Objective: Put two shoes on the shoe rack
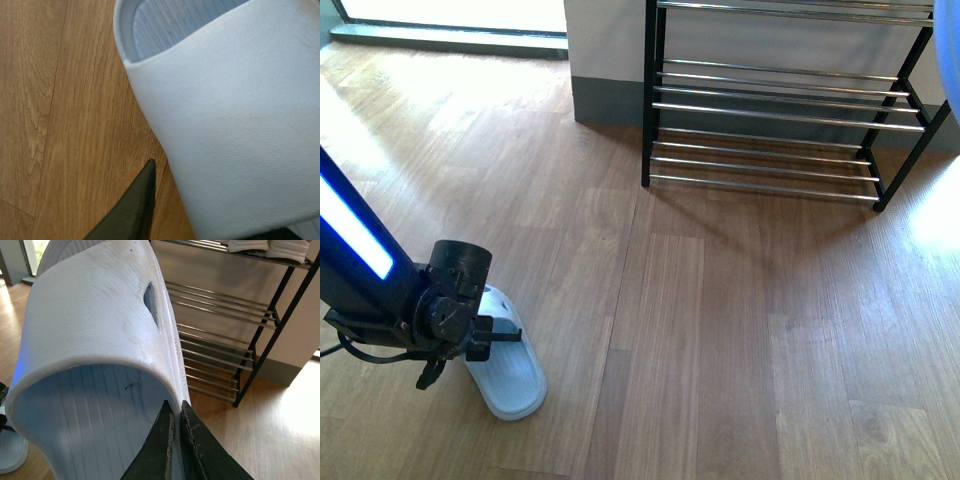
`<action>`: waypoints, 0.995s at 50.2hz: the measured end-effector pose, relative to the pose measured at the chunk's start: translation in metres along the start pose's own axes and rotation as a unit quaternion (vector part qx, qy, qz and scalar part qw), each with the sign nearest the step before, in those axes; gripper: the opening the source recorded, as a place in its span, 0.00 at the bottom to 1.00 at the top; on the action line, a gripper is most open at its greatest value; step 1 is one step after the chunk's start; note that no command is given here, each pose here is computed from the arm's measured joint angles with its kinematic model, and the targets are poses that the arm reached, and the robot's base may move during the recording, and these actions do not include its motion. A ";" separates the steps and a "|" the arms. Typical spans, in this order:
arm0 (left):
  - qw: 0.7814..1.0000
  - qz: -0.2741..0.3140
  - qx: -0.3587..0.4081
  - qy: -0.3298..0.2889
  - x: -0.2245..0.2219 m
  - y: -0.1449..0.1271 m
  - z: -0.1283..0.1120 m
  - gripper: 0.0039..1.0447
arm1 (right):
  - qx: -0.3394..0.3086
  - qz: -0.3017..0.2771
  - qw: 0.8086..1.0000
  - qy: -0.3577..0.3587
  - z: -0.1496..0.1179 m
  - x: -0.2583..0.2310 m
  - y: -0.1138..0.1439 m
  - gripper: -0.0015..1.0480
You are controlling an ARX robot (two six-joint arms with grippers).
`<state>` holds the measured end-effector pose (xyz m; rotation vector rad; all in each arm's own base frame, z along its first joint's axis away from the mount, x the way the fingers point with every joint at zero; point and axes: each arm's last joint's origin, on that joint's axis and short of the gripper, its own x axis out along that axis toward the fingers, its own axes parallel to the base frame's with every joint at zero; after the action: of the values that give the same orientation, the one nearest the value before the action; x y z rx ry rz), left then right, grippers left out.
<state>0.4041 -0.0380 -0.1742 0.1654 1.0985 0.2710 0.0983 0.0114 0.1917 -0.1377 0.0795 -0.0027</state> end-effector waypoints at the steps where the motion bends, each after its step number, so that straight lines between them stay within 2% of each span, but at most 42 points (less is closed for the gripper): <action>1: 1.000 0.000 0.001 -0.001 0.000 0.000 0.000 0.25 | 0.000 0.000 1.000 0.000 0.000 0.000 0.000 0.02; 8: 0.998 -0.014 0.045 -0.031 -0.022 0.002 0.002 0.02 | 0.000 0.000 1.000 0.000 0.000 0.000 0.000 0.02; 15: 0.993 -0.048 0.068 -0.080 -0.072 0.010 0.029 0.02 | 0.000 0.000 1.000 0.000 0.000 0.000 0.000 0.02; 18: 0.988 -0.049 0.081 -0.124 -0.103 0.020 0.048 0.02 | 0.000 0.000 1.000 0.000 0.000 0.000 0.000 0.02; 24: 0.982 -0.042 0.102 -0.154 -0.138 0.038 0.060 0.02 | 0.000 0.000 1.000 0.000 0.000 0.000 0.000 0.02; 33: 0.964 -0.027 0.159 -0.213 -0.206 0.070 0.053 0.02 | 0.000 0.000 1.000 0.000 0.000 0.000 0.000 0.02; 45: 0.945 -0.010 0.125 -0.302 -0.293 0.105 0.046 0.02 | 0.000 0.000 1.000 0.000 0.000 0.000 0.000 0.02; 50: 0.940 0.024 0.096 -0.327 -0.327 0.125 0.023 0.02 | 0.000 0.000 1.000 0.000 0.000 0.000 0.000 0.02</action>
<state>0.2685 -0.0157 0.1489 0.4247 0.4556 0.1329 0.0983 0.0114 0.1917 -0.1380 0.0795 -0.0027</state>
